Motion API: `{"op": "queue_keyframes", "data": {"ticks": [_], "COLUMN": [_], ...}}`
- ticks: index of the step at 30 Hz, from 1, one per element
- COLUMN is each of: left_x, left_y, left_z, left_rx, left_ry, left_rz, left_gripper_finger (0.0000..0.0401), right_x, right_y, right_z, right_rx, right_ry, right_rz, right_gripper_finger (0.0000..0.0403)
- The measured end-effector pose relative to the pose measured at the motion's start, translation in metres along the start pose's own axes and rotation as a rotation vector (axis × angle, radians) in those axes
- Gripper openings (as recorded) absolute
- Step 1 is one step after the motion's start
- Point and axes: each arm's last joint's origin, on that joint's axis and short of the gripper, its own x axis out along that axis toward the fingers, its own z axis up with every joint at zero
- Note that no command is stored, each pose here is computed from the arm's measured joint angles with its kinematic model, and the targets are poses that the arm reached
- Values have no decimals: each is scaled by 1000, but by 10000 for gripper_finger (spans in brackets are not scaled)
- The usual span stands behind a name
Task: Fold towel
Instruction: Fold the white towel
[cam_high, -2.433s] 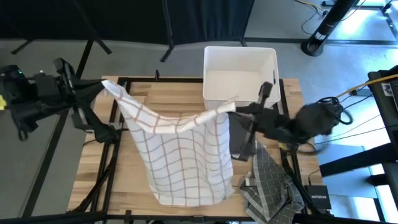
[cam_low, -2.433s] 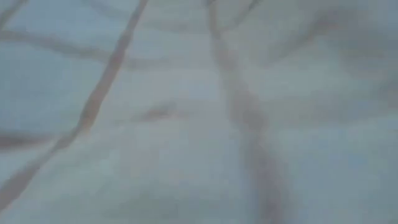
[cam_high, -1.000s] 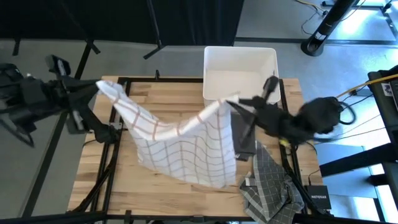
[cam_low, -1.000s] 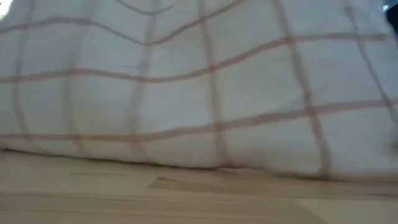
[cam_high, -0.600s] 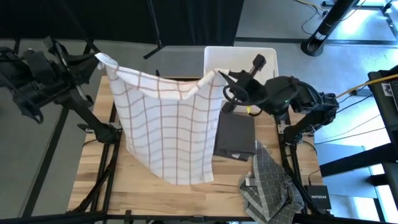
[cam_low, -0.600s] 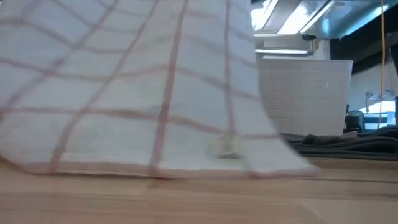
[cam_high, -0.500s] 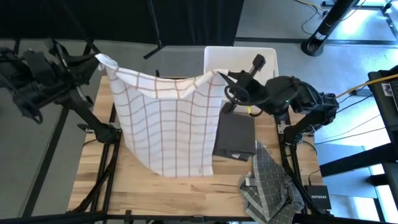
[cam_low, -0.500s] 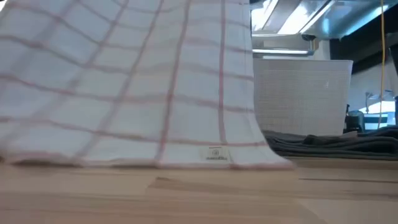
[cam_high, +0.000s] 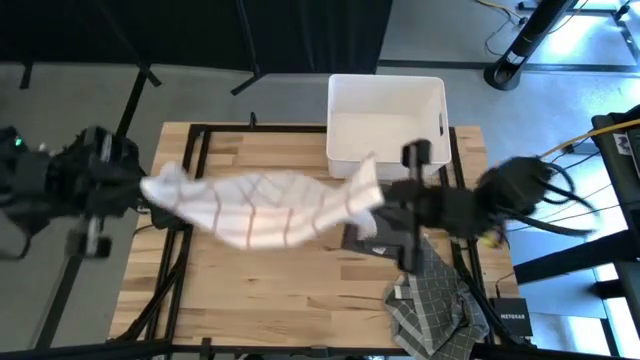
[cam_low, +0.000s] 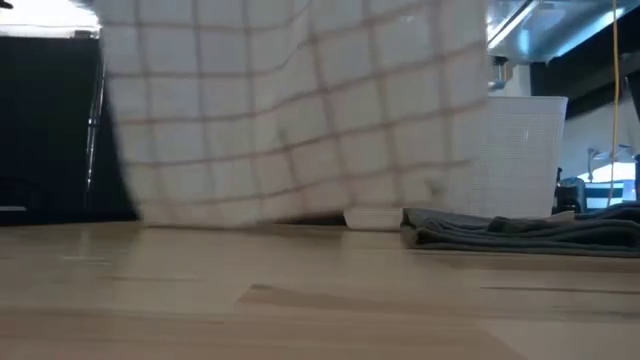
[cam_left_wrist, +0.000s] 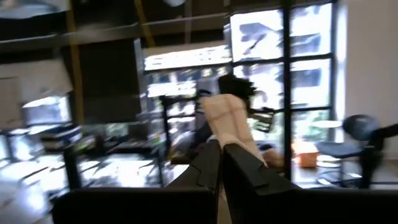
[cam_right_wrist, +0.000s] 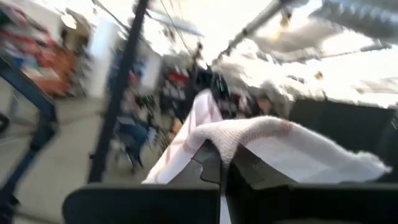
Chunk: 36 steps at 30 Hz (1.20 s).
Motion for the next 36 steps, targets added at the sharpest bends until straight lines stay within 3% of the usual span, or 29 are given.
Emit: {"op": "queue_keyframes", "data": {"ticks": [9, 15, 18, 27, 31, 36], "left_x": [-15, -21, -21, 7, 21, 26], "left_y": [-35, -37, -41, -49, -33, 4], "left_z": [15, 28, 26, -1, -5, -11], "left_rx": [36, 83, 135, 369, 435, 433], "left_ry": [-156, -190, -161, 114, 156, 268], "left_rz": [-173, -181, -166, 73, 156, 324], "left_gripper_finger": [5, 5, 5, 5, 5, 5], "right_x": [-18, -17, -14, 5, 8, 8], "right_y": [20, 19, 15, -8, -29, -52], "right_z": [26, 21, 11, -48, -72, -93], "right_rx": [-5, -25, -87, -219, -196, -171], "right_ry": [-130, -60, 61, 469, 609, 731], "right_rz": [11, -41, -114, -265, -335, -422], "right_gripper_finger": [5, 5, 5, 5, 5, 5]}}
